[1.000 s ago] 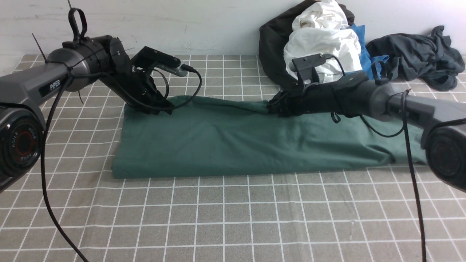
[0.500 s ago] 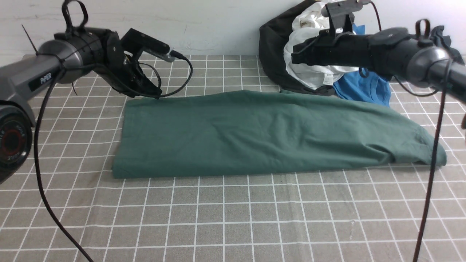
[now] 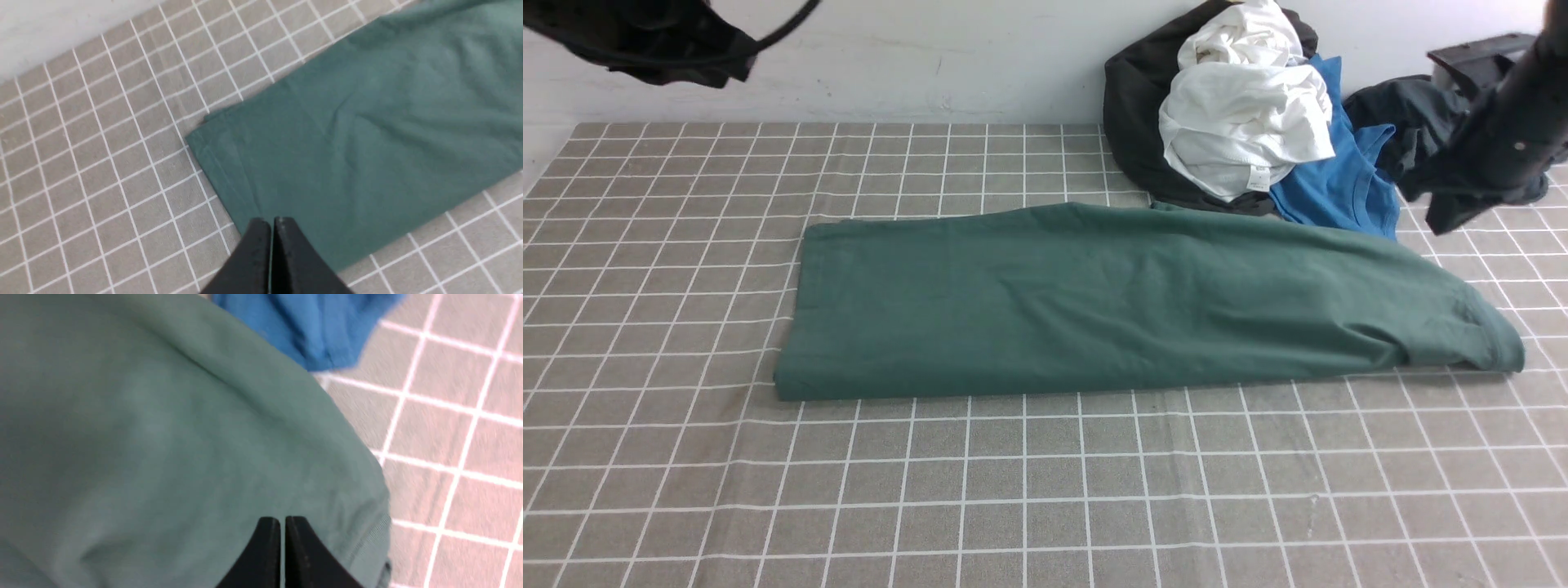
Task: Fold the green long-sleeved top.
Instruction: Use the right arm to clamp the right edge of the fabric, then use the right arm to drag the right edge of the fabric to the left and folds it over the left edge
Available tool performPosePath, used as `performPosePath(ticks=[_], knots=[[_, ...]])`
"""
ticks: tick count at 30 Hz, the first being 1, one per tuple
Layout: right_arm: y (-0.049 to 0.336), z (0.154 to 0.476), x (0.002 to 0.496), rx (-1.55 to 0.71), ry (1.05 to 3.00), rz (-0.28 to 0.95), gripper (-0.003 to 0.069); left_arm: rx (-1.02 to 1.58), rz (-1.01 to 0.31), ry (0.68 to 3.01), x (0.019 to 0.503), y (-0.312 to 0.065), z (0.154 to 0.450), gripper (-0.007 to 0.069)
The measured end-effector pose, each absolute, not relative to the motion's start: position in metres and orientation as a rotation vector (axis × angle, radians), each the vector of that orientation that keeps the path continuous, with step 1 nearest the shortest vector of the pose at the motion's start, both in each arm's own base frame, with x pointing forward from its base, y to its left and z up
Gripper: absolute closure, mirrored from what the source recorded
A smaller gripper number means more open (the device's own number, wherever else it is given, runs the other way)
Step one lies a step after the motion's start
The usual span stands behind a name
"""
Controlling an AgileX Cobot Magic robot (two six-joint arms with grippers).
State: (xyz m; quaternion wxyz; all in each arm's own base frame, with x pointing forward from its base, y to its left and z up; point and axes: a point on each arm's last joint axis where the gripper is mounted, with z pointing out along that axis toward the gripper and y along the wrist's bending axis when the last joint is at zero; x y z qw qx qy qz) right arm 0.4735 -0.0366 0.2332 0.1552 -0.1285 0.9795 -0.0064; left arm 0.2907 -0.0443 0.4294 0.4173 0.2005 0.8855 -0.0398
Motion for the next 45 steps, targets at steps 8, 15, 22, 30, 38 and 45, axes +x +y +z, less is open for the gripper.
performPosePath(ticks=[8, 15, 22, 30, 38, 45], knots=[[-0.083, 0.214, 0.461, 0.000, 2.896, 0.000, 0.0566, 0.343, -0.148, 2.032, 0.154, -0.030, 0.421, 0.0632], [-0.080, 0.213, 0.463, 0.076, 2.878, 0.071, 0.0268, 0.321, -0.172, 2.227, 0.099, -0.024, 0.318, 0.0632], [-0.091, 0.163, 0.467, 0.145, 3.005, -0.021, 0.0070, 0.349, -0.180, 2.427, 0.091, -0.023, 0.256, 0.0632], [-0.086, 0.148, 0.469, 0.208, 3.021, 0.093, 0.0285, 0.307, -0.135, 2.257, 0.105, -0.022, 0.264, 0.0632], [-0.092, 0.200, 0.461, 0.090, 2.936, -0.076, 0.0615, 0.269, -0.118, 2.151, 0.112, -0.021, 0.272, 0.0632], [-0.093, 0.302, 0.432, 0.116, 2.728, -0.354, 0.0616, 0.222, -0.194, 2.150, 0.111, -0.024, 0.272, 0.0632]])
